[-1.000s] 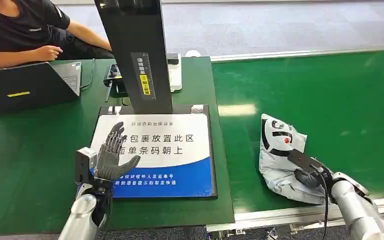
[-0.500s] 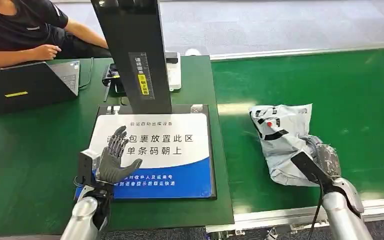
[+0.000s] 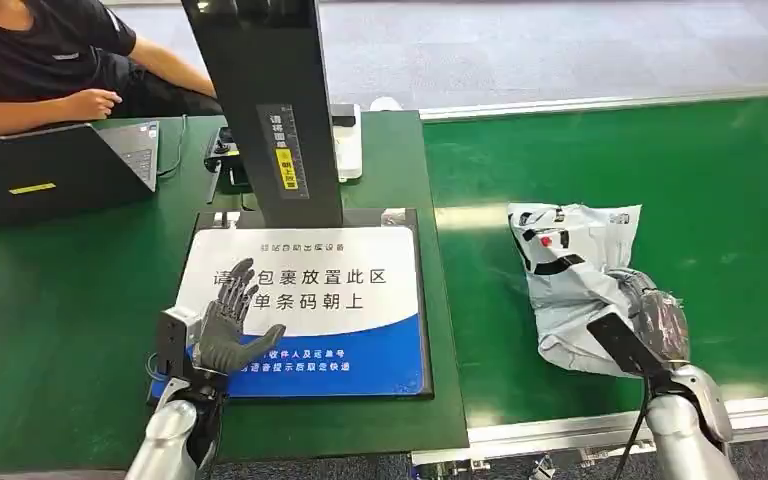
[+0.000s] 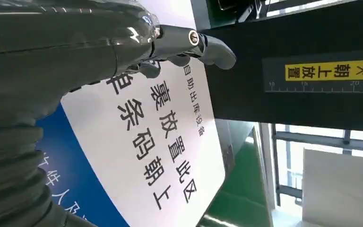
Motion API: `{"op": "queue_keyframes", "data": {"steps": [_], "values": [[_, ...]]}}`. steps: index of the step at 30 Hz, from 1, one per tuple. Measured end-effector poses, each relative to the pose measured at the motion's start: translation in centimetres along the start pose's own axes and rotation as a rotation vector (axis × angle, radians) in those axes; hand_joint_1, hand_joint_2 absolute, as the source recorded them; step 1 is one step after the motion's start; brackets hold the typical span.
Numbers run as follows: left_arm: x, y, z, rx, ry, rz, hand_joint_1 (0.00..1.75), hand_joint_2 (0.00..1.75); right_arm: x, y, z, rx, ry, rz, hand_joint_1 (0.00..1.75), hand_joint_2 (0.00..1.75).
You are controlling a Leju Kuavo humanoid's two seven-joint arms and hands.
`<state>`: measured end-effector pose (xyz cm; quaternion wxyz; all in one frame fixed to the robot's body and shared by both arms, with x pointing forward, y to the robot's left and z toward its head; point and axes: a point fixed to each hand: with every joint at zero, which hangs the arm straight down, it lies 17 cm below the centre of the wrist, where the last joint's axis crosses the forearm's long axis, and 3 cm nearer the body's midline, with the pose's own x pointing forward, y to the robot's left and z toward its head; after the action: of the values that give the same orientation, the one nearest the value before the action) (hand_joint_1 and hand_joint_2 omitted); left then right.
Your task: Moved the parcel from conveyor to table for the left to box.
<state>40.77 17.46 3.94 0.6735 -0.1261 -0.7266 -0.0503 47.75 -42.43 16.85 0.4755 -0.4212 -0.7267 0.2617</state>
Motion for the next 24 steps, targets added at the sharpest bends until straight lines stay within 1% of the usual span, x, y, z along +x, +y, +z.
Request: {"op": "queue_keyframes", "data": {"steps": [2,3,5,8,14,24], "values": [[0.1,0.0,0.0,0.000,-0.008,-0.001,0.00,1.75,3.2,-3.3,-0.2,-0.140,-0.144,0.061,1.75,1.75],[0.1,0.0,0.0,0.002,-0.009,-0.001,0.00,1.75,4.3,-4.4,-0.6,-0.169,-0.165,0.078,1.75,1.75],[0.0,0.0,0.1,0.002,-0.008,0.000,0.00,1.75,6.0,-6.5,-1.7,-0.208,-0.166,0.083,1.75,1.75],[-0.1,0.0,0.1,0.002,-0.004,0.002,0.00,1.75,7.9,-8.3,-2.0,-0.250,-0.206,0.086,1.75,1.75],[-0.2,0.0,0.1,0.002,-0.004,0.002,0.00,1.75,9.4,-9.4,-2.0,-0.278,-0.236,0.087,1.75,1.75],[-0.3,0.0,0.2,0.002,-0.001,0.003,0.00,1.75,10.2,-9.8,-1.9,-0.288,-0.254,0.086,1.75,1.75]]}}
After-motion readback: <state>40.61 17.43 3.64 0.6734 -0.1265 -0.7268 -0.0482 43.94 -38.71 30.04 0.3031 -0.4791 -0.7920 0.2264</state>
